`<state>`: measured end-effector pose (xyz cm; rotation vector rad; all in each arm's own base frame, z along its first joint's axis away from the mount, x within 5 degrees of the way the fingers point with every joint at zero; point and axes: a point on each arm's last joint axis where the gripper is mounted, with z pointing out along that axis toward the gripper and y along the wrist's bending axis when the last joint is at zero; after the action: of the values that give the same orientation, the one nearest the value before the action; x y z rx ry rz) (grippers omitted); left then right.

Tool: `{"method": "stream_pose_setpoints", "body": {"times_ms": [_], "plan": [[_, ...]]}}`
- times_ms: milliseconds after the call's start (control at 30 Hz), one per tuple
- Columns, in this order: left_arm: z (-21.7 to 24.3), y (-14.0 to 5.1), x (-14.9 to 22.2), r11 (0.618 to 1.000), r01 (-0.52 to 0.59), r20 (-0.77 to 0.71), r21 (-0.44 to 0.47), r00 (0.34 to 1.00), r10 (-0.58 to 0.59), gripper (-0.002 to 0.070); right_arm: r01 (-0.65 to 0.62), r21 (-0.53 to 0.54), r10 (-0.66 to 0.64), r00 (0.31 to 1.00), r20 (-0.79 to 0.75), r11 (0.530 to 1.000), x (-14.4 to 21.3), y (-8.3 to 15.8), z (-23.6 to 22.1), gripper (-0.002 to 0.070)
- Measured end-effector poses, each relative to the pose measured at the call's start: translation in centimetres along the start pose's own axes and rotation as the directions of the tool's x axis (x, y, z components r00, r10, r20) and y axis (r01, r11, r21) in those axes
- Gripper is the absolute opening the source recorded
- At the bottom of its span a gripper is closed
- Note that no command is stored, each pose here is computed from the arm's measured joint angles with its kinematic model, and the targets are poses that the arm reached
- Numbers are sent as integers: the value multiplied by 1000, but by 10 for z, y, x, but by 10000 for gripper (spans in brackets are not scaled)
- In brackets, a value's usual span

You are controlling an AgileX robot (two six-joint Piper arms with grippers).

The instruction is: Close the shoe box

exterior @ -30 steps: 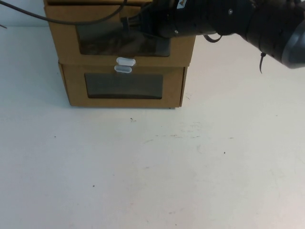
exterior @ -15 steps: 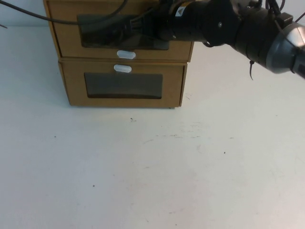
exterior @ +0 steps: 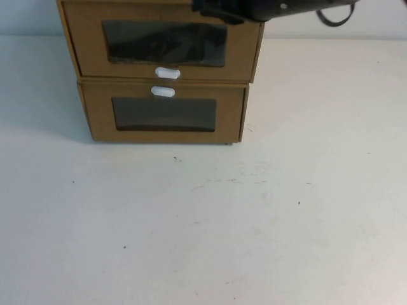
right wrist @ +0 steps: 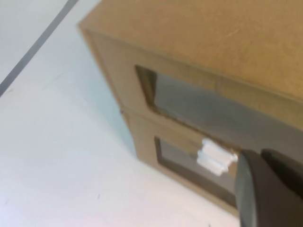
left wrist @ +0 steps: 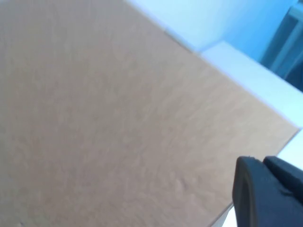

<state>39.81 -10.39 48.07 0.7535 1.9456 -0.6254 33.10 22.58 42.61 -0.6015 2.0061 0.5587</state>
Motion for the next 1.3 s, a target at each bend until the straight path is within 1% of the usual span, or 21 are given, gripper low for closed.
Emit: {"method": "stream_pose_setpoints", "body": {"times_ms": [200,300,433,467,567,733,767,900,967,1100,1200,1300], "plan": [[-52,-32,-20,994,-84,59,-73,994,88,-2,31,-15,-31,999,-35,999,-8,12,-61,-11],[-80,-52,-25,990,-108,85,-95,990,116,-2,29,-22,-30,998,-63,999,-5,17,-90,-11],[-118,-83,-23,985,-133,104,-109,984,144,-2,3,12,-2,997,-78,1000,15,19,-128,-11],[-124,-88,-19,986,-131,95,-108,985,141,-2,-3,23,5,998,-69,1000,20,20,-141,-11],[-148,-111,-4,980,-159,95,-116,981,171,-2,-23,56,27,997,-67,998,45,20,-173,-11],[-176,-144,41,969,-194,123,-153,969,213,-2,-67,78,71,996,-52,995,106,22,-224,-11],[-178,-147,53,968,-186,130,-167,969,208,-2,-81,80,84,996,-34,993,117,23,-236,-11],[-206,-178,106,952,-183,215,-245,947,237,-2,-123,80,123,992,-6,989,167,23,-263,-11],[-214,-191,139,947,-165,254,-277,938,237,-2,-135,79,135,991,0,988,189,22,-270,-11],[-224,-209,198,930,-135,330,-343,909,254,-2,-141,75,139,990,31,987,228,20,-277,-11],[-225,-218,244,919,-114,380,-378,886,266,-2,-137,64,129,985,117,988,246,18,-278,-11],[-221,-222,280,910,-94,425,-404,862,278,-2,-115,73,95,967,238,991,259,14,-276,-11]]}}
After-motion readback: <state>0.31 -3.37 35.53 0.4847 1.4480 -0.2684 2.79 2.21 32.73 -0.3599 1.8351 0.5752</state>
